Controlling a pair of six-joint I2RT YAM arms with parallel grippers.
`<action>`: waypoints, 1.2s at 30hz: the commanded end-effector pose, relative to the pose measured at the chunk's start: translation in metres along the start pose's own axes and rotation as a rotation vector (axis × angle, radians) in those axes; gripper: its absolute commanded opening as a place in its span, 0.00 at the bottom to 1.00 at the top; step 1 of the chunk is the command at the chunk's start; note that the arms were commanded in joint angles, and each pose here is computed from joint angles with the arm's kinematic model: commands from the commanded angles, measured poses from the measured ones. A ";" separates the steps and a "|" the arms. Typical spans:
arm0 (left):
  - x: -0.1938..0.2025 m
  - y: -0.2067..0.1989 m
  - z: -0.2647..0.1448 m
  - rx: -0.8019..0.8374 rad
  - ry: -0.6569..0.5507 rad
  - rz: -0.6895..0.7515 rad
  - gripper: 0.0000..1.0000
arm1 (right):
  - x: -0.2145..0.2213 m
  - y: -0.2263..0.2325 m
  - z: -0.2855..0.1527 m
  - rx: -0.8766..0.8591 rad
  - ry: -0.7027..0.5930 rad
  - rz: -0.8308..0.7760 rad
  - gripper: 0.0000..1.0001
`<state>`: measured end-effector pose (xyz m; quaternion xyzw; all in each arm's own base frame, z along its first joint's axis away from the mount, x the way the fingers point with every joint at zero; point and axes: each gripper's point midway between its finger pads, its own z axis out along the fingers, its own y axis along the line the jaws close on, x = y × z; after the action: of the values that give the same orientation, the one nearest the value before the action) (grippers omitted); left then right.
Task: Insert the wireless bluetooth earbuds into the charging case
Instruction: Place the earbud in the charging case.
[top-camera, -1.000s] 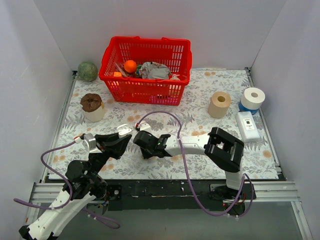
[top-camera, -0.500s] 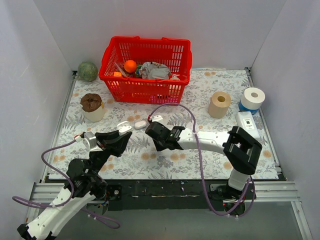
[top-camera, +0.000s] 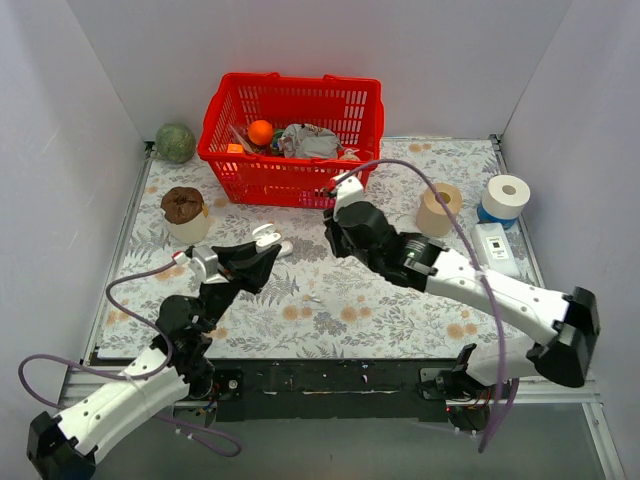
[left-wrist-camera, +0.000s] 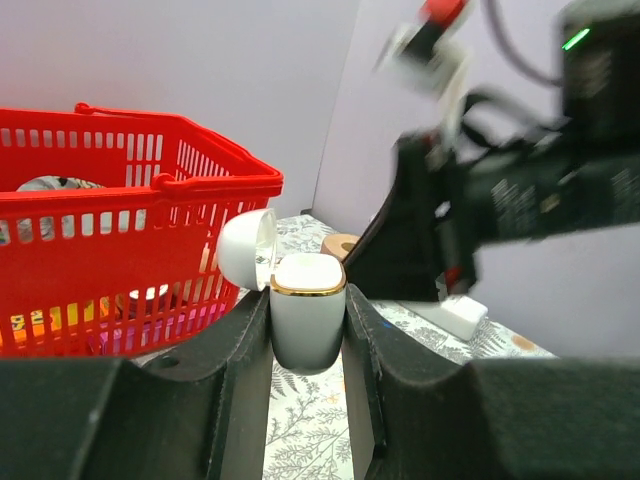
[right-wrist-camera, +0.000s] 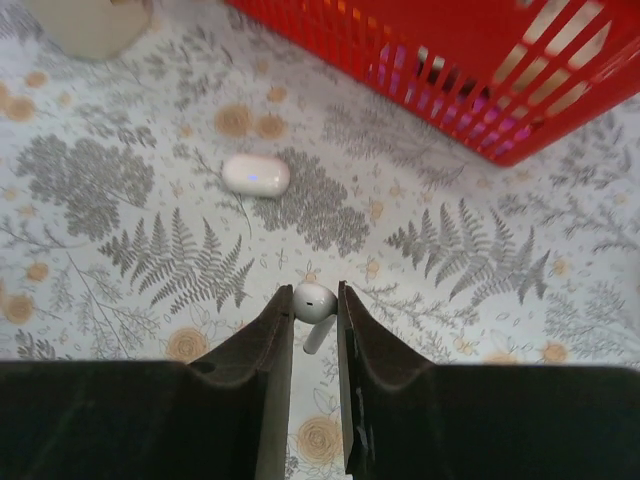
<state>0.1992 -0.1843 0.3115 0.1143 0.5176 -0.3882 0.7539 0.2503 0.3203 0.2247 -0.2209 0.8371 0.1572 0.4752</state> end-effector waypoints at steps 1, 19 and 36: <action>-0.028 -0.018 0.024 0.100 -0.109 0.060 0.00 | -0.095 -0.014 -0.067 -0.024 -0.310 -0.031 0.01; -0.020 -0.075 0.135 0.443 -0.143 0.073 0.00 | -0.177 -0.024 -0.172 -0.135 -0.670 -0.166 0.01; -0.020 -0.095 0.149 0.563 -0.195 -0.048 0.00 | -0.184 -0.019 -0.179 -0.170 -0.785 -0.129 0.01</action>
<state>0.2429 -0.3311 0.3779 0.2790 0.3746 -0.5233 0.7127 0.2145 0.2589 0.4554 -0.2503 0.5901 0.2528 0.7247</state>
